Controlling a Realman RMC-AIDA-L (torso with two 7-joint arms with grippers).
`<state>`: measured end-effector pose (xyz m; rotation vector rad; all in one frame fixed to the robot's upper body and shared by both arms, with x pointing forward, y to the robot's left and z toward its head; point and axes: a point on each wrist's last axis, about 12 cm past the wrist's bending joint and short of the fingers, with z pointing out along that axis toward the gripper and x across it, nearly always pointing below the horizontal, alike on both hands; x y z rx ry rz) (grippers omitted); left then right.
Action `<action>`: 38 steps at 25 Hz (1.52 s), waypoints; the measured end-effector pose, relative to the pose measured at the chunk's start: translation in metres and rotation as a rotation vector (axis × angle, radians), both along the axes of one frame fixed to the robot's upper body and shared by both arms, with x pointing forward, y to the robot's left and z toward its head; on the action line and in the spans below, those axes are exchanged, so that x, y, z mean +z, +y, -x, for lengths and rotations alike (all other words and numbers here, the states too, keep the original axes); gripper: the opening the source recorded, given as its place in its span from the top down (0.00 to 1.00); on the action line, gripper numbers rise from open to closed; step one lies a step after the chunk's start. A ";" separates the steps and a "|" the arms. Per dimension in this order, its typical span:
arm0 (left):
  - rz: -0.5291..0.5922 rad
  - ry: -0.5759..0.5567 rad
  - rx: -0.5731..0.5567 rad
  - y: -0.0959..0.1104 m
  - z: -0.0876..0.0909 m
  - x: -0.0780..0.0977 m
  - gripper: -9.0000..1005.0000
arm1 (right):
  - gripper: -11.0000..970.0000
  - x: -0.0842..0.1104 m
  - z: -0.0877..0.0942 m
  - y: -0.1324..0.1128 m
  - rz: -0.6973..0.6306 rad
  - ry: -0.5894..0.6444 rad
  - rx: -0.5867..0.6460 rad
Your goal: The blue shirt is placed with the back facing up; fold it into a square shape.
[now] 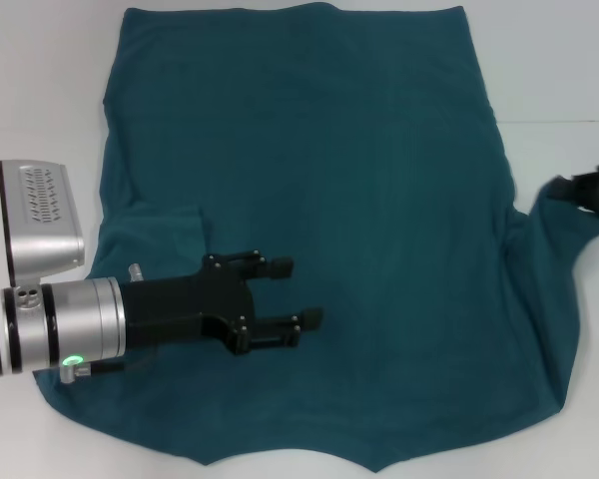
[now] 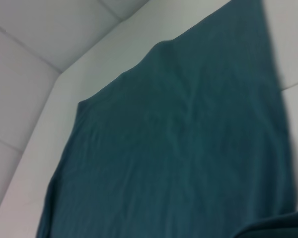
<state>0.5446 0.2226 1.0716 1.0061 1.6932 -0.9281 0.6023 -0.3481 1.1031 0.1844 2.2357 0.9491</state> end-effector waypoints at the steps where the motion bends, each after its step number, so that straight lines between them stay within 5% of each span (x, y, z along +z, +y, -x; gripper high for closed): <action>1: 0.000 0.000 0.000 0.000 0.000 0.000 0.23 | 0.95 0.001 -0.003 0.005 0.002 -0.003 0.013; 12: 0.000 0.007 0.007 -0.002 -0.001 -0.001 0.23 | 0.94 0.008 -0.029 0.061 0.046 -0.020 0.146; 23: -0.002 0.022 0.024 -0.001 -0.003 -0.002 0.23 | 0.93 -0.005 -0.024 0.103 0.048 -0.010 0.250; 28: -0.001 0.026 0.025 -0.001 -0.003 -0.002 0.23 | 0.93 -0.005 -0.023 0.101 0.050 -0.013 0.252; 33: -0.002 0.026 0.026 0.000 -0.003 -0.002 0.23 | 0.72 -0.007 -0.019 0.078 0.044 0.026 0.204; 36: -0.001 0.026 0.026 -0.001 -0.003 -0.002 0.23 | 0.48 -0.010 -0.012 0.066 0.026 0.033 0.180; 38: 0.001 0.031 0.029 -0.001 -0.003 -0.002 0.23 | 0.40 -0.011 -0.008 0.062 0.001 0.016 0.174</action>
